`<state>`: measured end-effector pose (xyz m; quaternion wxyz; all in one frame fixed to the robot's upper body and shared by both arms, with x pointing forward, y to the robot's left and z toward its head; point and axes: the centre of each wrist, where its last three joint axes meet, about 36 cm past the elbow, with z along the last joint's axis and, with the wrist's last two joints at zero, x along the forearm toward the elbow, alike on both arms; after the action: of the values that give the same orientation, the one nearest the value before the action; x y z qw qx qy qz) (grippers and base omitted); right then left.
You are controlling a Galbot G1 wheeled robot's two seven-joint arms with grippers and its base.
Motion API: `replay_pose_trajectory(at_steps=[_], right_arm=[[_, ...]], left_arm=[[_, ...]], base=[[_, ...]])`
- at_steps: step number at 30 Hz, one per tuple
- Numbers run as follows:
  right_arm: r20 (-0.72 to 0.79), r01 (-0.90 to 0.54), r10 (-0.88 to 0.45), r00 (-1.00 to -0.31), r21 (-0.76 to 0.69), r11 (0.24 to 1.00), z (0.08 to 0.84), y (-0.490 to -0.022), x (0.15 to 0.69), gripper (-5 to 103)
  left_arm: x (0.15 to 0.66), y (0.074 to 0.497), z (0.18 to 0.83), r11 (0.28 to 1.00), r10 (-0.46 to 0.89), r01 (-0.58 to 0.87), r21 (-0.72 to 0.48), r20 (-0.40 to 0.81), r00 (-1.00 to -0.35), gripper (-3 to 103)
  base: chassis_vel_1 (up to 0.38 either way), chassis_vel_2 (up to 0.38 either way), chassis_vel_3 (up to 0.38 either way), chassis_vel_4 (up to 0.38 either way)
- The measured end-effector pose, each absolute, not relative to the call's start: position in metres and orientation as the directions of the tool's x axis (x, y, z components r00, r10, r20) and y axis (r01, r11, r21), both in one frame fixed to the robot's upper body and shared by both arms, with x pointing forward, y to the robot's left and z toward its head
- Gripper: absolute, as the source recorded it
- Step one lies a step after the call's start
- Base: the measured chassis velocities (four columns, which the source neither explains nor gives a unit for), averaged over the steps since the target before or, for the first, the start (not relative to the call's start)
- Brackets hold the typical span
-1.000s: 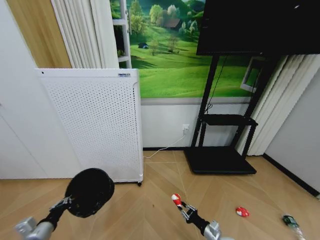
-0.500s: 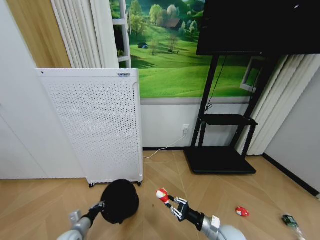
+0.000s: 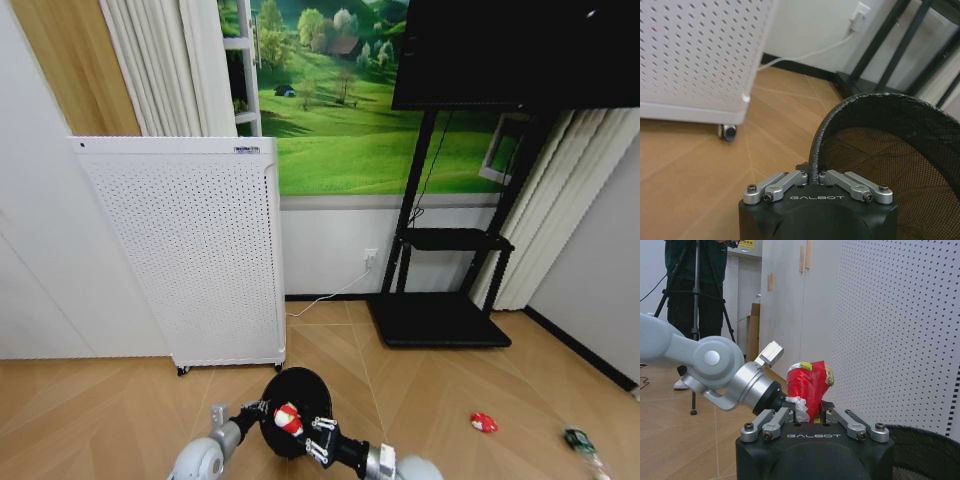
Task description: Pick up the trash bin and place the garbage on the floor into it.
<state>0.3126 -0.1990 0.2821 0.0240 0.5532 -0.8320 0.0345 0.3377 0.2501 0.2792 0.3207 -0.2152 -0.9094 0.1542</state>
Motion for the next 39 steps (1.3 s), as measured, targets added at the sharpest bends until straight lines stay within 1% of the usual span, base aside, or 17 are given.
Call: replay_pose_trajectory(at_steps=[4,11,12,14,15,17,19,20,21,22,23,25,26,27,31,34,39], right_arm=[[0.095,-0.928,-0.924,-0.371,-0.032,0.37,0.272,-0.193,0.317,24],[0.101,-0.928,-0.922,-0.373,-0.039,0.371,0.27,-0.199,0.32,24],[0.098,-0.931,-0.925,-0.366,-0.041,0.364,0.271,-0.2,0.32,20],[0.089,-0.938,-0.934,-0.345,-0.043,0.343,0.276,-0.201,0.32,30],[0.089,-0.938,-0.934,-0.345,-0.043,0.343,0.276,-0.201,0.32,30],[0.083,-0.942,-0.938,-0.336,-0.044,0.333,0.279,-0.202,0.319,40],[0.082,-0.942,-0.939,-0.335,-0.046,0.332,0.28,-0.203,0.319,40],[0.079,-0.942,-0.939,-0.336,-0.048,0.333,0.281,-0.203,0.319,51],[0.077,-0.941,-0.938,-0.338,-0.049,0.335,0.282,-0.204,0.32,57],[0.077,-0.941,-0.938,-0.338,-0.049,0.335,0.282,-0.204,0.32,57],[0.074,-0.94,-0.937,-0.34,-0.05,0.337,0.283,-0.204,0.32,62],[0.073,-0.939,-0.937,-0.343,-0.05,0.34,0.283,-0.205,0.32,62],[0.069,-0.938,-0.936,-0.346,-0.049,0.343,0.284,-0.205,0.32,73],[0.066,-0.938,-0.935,-0.347,-0.046,0.345,0.284,-0.205,0.32,79],[0.053,-0.935,-0.934,-0.354,-0.03,0.353,0.283,-0.204,0.318,84],[0.042,-0.932,-0.931,-0.363,-0.01,0.363,0.285,-0.206,0.318,98],[0.042,-0.927,-0.926,-0.375,-0.007,0.375,0.286,-0.21,0.319,100]], left_arm=[[0.325,0.246,0.279,0.855,0.503,0.303,-0.422,0.53,-0.682,3],[0.314,0.262,0.283,0.867,0.479,0.28,-0.412,0.54,-0.692,3],[0.312,0.265,0.283,0.87,0.474,0.275,-0.409,0.542,-0.694,3],[0.309,0.272,0.283,0.876,0.46,0.262,-0.404,0.542,-0.703,3],[0.309,0.272,0.283,0.876,0.46,0.262,-0.404,0.542,-0.703,3],[0.309,0.274,0.283,0.879,0.453,0.253,-0.405,0.539,-0.71,3],[0.309,0.274,0.283,0.879,0.451,0.251,-0.405,0.538,-0.712,3],[0.31,0.275,0.284,0.879,0.449,0.249,-0.406,0.536,-0.714,3],[0.309,0.275,0.283,0.879,0.449,0.248,-0.406,0.536,-0.715,3],[0.309,0.275,0.283,0.879,0.449,0.248,-0.406,0.536,-0.715,3],[0.309,0.275,0.284,0.879,0.449,0.247,-0.408,0.535,-0.715,3],[0.309,0.275,0.284,0.878,0.45,0.248,-0.409,0.534,-0.716,3],[0.308,0.275,0.284,0.878,0.45,0.247,-0.41,0.533,-0.717,3],[0.308,0.275,0.284,0.878,0.449,0.246,-0.411,0.531,-0.718,3],[0.307,0.274,0.284,0.878,0.447,0.243,-0.412,0.529,-0.721,3],[0.304,0.275,0.283,0.879,0.445,0.239,-0.413,0.528,-0.724,3],[0.302,0.276,0.284,0.88,0.443,0.239,-0.411,0.524,-0.727,3]], base=[[0.0,0.0,0.0,0.0],[0.0,0.0,0.0,0.0],[0.0,0.0,0.0,0.0],[0.0,0.0,0.0,0.0],[0.0,0.0,0.0,0.0],[0.0,0.0,0.0,0.0],[0.0,0.0,0.0,0.0],[0.0,0.0,0.0,0.0],[0.0,0.0,0.0,0.0],[0.0,0.0,0.0,0.0],[0.0,0.0,0.0,0.0],[0.0,0.0,0.0,0.0],[0.0,0.0,0.0,0.0],[0.0,0.0,0.0,0.0],[0.0,0.0,0.0,0.0],[0.0,0.0,0.0,0.0],[0.0,0.0,0.0,0.0]])
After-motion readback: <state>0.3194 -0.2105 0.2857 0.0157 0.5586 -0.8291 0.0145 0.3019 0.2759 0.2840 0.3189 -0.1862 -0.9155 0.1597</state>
